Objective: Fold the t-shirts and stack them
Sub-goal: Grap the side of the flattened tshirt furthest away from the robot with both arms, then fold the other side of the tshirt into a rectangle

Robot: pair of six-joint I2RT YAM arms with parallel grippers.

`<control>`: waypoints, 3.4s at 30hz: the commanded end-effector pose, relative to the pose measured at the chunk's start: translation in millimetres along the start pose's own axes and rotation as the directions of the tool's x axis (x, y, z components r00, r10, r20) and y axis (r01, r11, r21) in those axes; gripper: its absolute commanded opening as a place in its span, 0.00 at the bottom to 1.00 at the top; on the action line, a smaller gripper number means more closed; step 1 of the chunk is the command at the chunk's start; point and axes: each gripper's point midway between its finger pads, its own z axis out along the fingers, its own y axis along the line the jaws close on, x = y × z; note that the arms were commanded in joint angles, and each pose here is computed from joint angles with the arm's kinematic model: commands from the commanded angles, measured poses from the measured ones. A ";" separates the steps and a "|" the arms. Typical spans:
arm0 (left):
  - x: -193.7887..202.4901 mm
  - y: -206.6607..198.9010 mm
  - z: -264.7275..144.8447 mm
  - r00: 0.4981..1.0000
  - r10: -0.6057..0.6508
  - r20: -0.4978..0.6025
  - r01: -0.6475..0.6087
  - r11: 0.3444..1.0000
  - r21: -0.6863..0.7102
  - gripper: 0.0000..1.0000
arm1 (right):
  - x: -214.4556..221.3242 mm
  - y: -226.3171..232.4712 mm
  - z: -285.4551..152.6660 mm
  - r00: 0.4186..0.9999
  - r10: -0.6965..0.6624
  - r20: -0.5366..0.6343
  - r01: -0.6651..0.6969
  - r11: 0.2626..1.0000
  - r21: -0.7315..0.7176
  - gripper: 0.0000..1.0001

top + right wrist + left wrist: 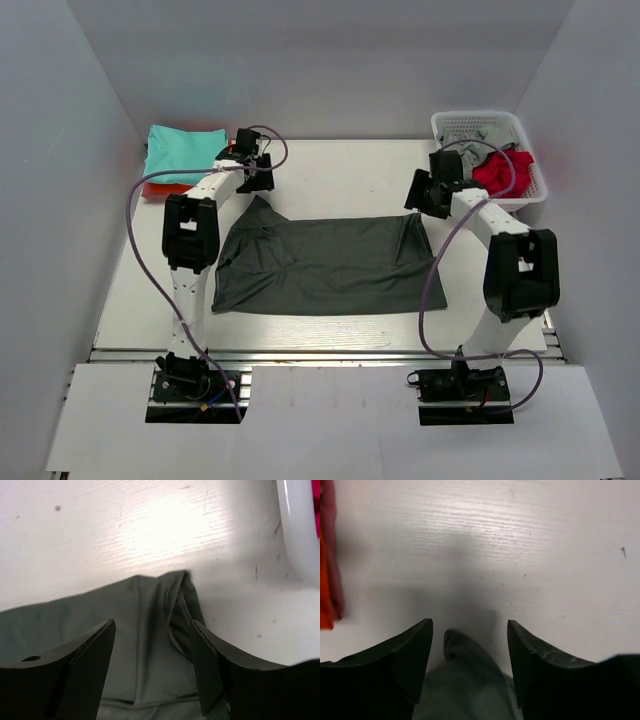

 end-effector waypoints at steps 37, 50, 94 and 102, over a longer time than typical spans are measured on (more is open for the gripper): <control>-14.3 -5.8 -46.9 0.994 0.058 0.091 -0.066 0.994 0.083 0.00 | 9.6 -22.6 74.6 0.991 0.029 -0.127 -0.005 0.983 0.185 0.10; -68.1 -12.9 -83.3 0.963 0.084 0.256 -0.111 0.989 0.093 0.00 | -61.6 -8.1 47.8 0.990 -0.113 0.088 0.101 0.987 0.126 0.00; 218.3 52.5 -203.9 0.964 -0.259 -0.054 0.262 0.963 0.057 1.00 | 118.7 -76.9 -74.7 0.999 0.036 0.023 -0.039 0.988 0.147 0.59; 153.4 17.8 -215.3 0.964 -0.252 0.085 0.224 0.942 0.249 1.00 | 58.6 -8.0 -98.3 0.980 0.019 0.196 0.016 0.985 -0.173 0.77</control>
